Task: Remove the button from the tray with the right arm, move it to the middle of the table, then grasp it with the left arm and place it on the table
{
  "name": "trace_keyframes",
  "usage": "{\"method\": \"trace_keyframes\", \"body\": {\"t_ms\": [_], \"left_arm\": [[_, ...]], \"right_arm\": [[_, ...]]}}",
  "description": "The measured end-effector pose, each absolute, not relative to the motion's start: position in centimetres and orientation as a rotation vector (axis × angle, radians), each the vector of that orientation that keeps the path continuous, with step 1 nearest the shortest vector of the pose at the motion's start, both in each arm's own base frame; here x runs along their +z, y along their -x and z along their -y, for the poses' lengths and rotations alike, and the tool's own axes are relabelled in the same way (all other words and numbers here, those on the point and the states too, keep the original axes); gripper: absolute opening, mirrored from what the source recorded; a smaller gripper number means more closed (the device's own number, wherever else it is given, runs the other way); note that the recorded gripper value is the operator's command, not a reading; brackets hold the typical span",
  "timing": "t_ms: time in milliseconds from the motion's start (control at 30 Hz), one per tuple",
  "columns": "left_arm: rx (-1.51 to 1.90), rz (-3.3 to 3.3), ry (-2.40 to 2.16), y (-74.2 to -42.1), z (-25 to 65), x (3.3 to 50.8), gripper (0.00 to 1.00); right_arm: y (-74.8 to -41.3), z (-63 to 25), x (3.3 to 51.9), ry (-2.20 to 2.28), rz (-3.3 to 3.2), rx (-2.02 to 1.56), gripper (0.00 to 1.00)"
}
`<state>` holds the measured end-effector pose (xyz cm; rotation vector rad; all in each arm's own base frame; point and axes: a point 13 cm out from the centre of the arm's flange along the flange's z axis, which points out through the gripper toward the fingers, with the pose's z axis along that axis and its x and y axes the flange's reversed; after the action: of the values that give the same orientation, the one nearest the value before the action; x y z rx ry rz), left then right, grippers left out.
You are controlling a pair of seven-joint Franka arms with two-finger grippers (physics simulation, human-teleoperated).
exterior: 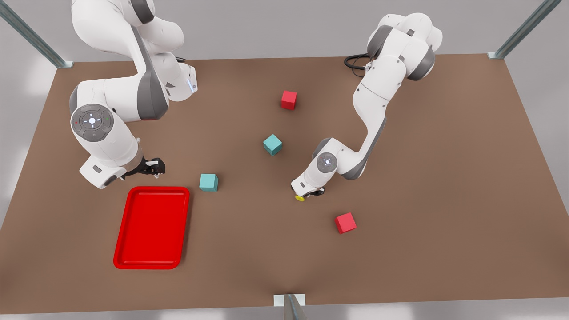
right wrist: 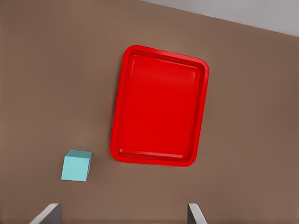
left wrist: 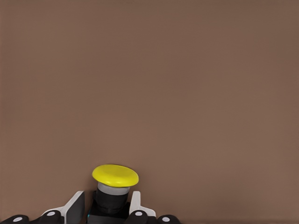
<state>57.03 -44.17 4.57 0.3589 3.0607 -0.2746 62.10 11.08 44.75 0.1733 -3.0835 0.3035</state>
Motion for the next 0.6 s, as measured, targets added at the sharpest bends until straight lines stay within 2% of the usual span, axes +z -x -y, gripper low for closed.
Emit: {"method": "trace_keyframes", "body": {"t_ms": [100,267,600], "left_arm": [[-0.272,-3.067,-0.358,-56.86,44.08,4.16,0.59],[-0.269,-3.074,-0.351,-56.84,43.83,3.75,0.51],[-0.261,-3.08,-0.339,-56.9,43.52,3.61,0.5]], "right_arm": [[-62.1,-11.09,44.75,-0.179,3.083,0.304,1.0],[-62.11,-11.06,44.75,-0.185,3.082,0.304,1.0],[-62.11,-11.06,44.74,-0.193,3.081,0.303,1.0]]}}
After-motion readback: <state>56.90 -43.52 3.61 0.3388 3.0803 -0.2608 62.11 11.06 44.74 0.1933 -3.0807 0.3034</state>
